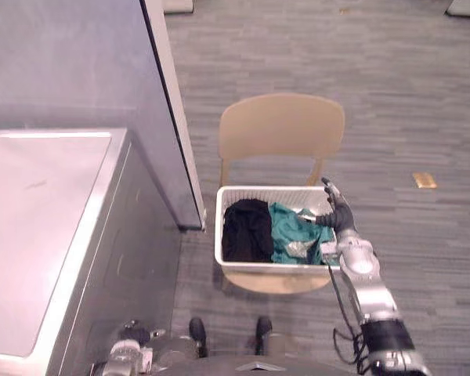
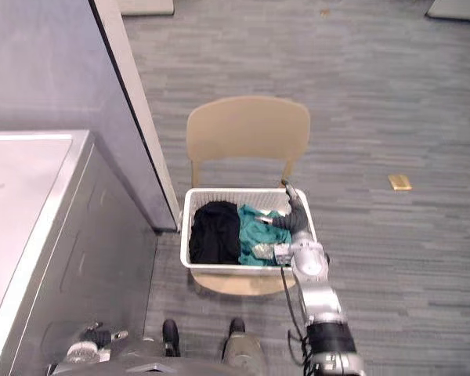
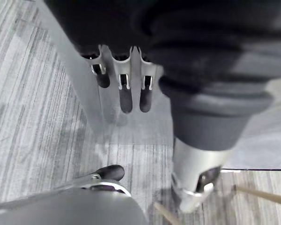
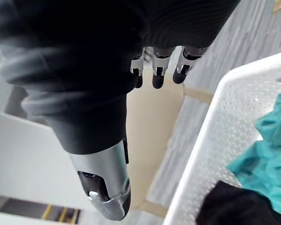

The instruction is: Pick up the laundry basket with both hands and put the clothes into the washing machine.

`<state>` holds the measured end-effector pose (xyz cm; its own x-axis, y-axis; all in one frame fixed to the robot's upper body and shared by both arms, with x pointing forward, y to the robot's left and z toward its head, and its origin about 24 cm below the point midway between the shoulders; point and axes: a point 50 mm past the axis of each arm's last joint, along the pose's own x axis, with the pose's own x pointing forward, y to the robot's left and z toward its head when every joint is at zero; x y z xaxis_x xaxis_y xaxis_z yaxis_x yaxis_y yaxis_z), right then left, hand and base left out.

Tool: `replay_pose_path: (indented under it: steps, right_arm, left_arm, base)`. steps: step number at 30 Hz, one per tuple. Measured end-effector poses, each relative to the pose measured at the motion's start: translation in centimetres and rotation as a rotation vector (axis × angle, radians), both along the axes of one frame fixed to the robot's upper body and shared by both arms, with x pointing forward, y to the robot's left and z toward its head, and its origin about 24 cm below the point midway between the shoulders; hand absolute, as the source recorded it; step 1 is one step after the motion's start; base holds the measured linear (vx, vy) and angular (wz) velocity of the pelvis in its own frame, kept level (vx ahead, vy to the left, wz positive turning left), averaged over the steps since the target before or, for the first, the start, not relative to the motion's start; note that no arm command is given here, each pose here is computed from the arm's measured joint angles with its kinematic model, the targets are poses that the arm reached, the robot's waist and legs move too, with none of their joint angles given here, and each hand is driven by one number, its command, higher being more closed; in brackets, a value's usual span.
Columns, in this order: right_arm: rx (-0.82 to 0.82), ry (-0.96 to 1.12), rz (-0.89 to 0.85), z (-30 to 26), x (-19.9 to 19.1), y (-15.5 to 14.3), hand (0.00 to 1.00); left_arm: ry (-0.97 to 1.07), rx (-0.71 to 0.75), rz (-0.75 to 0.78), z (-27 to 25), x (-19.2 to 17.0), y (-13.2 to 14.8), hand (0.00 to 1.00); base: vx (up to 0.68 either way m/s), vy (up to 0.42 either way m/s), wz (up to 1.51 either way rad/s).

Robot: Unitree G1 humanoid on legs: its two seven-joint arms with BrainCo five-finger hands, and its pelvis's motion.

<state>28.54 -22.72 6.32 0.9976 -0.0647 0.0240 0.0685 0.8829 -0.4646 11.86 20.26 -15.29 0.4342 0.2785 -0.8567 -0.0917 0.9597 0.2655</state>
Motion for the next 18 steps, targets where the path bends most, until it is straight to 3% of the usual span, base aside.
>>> replay_pose_path:
  steps: [3,9,18]
  right_arm:
    - [-0.17,0.009,0.143,2.5,3.9,1.2,0.0]
    - [-0.442,-0.013,0.265,7.8,8.1,2.4,0.0]
    - [-0.553,-0.024,0.323,9.5,9.4,4.1,0.0]
  left_arm:
    - [-0.072,0.003,-0.02,0.9,2.7,-0.2,0.0]
    - [-0.165,0.003,-0.006,2.2,5.7,-0.2,0.0]
    - [-0.247,-0.014,0.035,3.2,7.7,-0.5,0.0]
  base:
    - [-0.14,0.027,0.16]
    - [-0.1,0.019,0.08]
    - [-0.01,-0.002,0.06]
